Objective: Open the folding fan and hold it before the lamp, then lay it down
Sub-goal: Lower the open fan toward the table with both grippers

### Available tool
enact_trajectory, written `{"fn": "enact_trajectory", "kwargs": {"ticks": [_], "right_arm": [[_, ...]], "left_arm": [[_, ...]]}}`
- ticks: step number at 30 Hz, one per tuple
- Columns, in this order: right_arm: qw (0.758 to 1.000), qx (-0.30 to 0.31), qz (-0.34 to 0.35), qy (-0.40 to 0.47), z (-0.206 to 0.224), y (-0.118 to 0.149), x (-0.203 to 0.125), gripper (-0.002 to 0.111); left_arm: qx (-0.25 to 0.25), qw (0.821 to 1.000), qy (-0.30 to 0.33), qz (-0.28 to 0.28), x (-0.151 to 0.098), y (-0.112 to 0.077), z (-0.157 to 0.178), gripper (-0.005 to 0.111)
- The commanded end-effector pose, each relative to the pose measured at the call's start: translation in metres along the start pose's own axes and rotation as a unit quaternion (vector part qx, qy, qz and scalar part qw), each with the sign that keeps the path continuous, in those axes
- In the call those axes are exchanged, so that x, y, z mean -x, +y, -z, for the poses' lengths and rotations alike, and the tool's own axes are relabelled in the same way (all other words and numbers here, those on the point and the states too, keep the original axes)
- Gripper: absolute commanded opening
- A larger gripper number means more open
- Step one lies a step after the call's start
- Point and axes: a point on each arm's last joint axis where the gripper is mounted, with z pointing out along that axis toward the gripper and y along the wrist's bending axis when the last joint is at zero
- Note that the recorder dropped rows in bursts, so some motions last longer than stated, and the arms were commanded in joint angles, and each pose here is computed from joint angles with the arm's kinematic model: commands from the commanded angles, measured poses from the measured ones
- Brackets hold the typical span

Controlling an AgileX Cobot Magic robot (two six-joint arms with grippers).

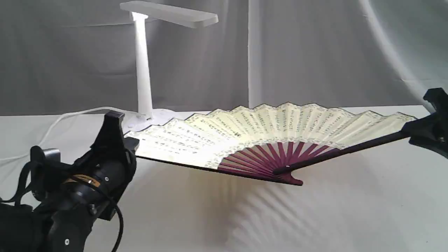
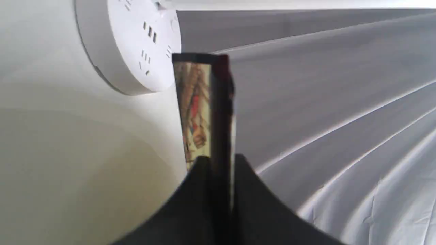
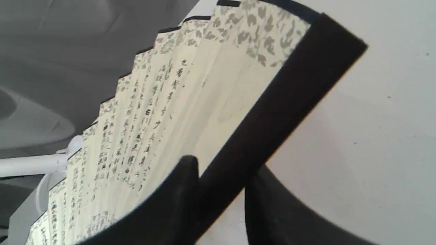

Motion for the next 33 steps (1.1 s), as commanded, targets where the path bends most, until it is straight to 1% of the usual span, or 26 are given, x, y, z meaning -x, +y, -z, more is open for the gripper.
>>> {"fn": "enact_trajectory", "kwargs": {"ticks": [1,3,7,8,15,17,18,20,27,30,33], "right_arm": [[0.994,-0.047,0.094,0.016,0.002,-0.008,-0.002,0.0],[0.994,-0.047,0.093,0.016,0.002,-0.008,-0.002,0.004],[0.994,-0.05,0.096,0.017,0.002,-0.009,-0.003,0.017],[0.994,-0.051,0.097,0.017,0.002,-0.009,-0.003,0.019],[0.993,-0.055,0.101,0.018,0.002,-0.01,-0.003,0.026],[0.993,-0.057,0.1,0.017,0.002,-0.01,-0.002,0.029],[0.993,-0.058,0.1,0.016,0.002,-0.01,-0.002,0.031],[0.993,-0.058,0.1,0.016,0.002,-0.01,-0.002,0.035],[0.993,-0.062,0.104,0.016,0.002,-0.011,-0.002,0.045],[0.992,-0.064,0.104,0.014,0.002,-0.011,-0.002,0.051],[0.992,-0.07,0.104,0.009,0.003,-0.012,-0.001,0.055]], "left_arm": [[-0.026,1.0,0.008,0.003,-0.004,-0.006,-0.009,0.0],[-0.029,0.999,0.015,0.003,-0.007,-0.007,-0.012,0.0],[-0.038,0.999,0.025,-0.005,-0.01,-0.011,-0.015,0.0],[-0.038,0.999,0.028,-0.006,-0.011,-0.011,-0.016,0.0],[-0.019,0.999,0.033,-0.014,-0.014,0.001,-0.02,0.0],[-0.015,0.999,0.04,-0.006,-0.016,0.004,-0.022,0.0],[-0.015,0.999,0.041,0.005,-0.017,0.004,-0.023,0.0],[-0.015,0.999,0.049,0.008,-0.019,0.006,-0.025,0.0],[-0.026,0.998,0.056,0.005,-0.024,0.0,-0.033,0.0],[-0.026,0.998,0.056,0.005,-0.026,0.0,-0.038,0.0],[-0.015,0.998,0.058,0.002,-0.028,0.006,-0.042,0.0]]}}
